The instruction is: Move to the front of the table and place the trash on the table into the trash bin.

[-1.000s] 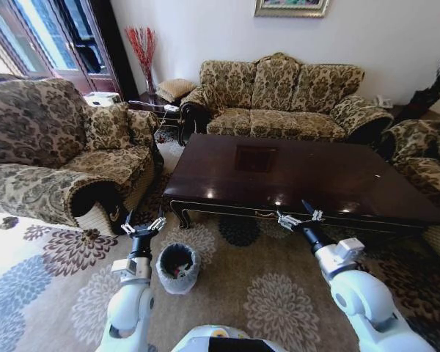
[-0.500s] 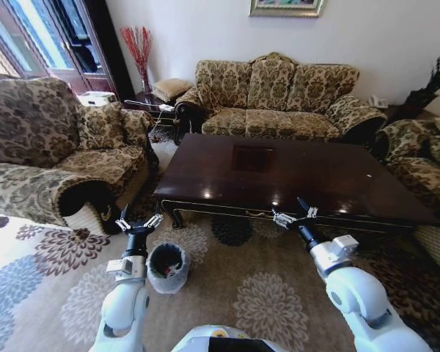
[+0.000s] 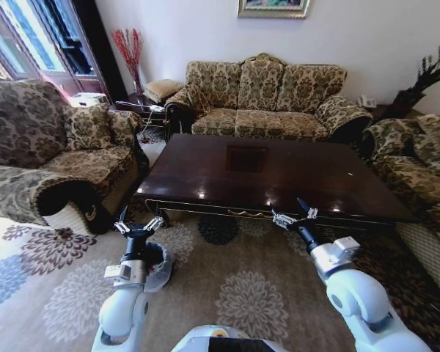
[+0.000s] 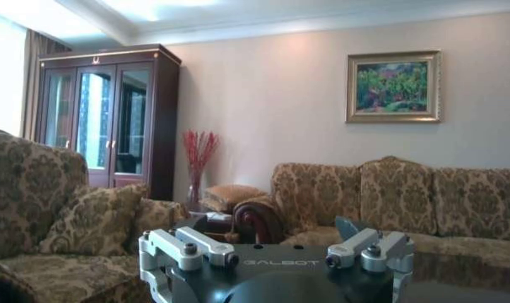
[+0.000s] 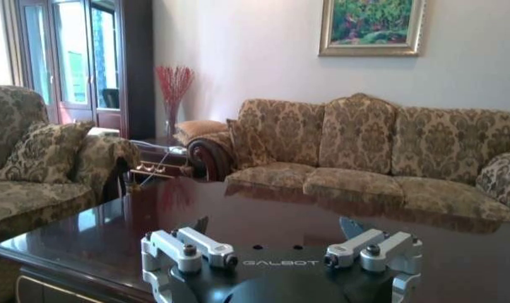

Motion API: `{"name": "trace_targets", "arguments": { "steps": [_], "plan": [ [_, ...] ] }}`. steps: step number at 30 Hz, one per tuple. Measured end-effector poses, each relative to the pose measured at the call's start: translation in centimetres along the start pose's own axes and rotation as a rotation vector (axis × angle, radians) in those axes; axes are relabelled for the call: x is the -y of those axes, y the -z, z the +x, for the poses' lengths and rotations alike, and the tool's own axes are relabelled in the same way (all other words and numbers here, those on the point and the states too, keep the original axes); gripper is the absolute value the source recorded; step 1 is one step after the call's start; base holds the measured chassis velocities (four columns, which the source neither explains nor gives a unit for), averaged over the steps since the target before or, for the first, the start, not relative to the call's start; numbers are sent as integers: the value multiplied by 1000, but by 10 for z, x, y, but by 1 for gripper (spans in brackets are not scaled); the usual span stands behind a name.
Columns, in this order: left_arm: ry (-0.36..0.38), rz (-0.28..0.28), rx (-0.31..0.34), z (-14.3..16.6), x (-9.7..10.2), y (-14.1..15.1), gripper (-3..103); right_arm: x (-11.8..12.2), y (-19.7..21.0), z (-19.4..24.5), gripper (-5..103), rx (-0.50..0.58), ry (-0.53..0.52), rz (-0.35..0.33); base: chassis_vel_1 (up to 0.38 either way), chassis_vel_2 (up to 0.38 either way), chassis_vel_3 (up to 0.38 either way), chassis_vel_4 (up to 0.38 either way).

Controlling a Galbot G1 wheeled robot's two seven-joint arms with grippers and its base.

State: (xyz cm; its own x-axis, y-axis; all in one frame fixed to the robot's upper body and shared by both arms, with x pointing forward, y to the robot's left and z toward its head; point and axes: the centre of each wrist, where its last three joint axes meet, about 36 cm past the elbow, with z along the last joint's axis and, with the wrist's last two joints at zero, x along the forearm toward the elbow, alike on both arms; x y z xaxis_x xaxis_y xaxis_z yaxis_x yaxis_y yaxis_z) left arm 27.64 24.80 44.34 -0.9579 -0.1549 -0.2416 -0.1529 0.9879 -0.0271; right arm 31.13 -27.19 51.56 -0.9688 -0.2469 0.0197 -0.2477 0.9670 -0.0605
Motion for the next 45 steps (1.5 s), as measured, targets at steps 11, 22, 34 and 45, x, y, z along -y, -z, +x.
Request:
{"name": "trace_targets", "arguments": {
  "steps": [11,22,34,45],
  "plan": [
    [-4,6,-1,3,0,-1,100,-2,1,-1,100,4,6,4,-172,-159,163,158],
    [-34,41,-35,9,0,7,100,11,0,2,100,9,-59,27,-149,-163,164,153],
    [-84,83,-107,23,6,46,100,16,-20,46,100,11,-220,120,-74,-83,77,77],
    [-153,73,-244,29,16,45,100,6,-27,102,100,18,-316,66,0,0,0,0]
  ]
}}
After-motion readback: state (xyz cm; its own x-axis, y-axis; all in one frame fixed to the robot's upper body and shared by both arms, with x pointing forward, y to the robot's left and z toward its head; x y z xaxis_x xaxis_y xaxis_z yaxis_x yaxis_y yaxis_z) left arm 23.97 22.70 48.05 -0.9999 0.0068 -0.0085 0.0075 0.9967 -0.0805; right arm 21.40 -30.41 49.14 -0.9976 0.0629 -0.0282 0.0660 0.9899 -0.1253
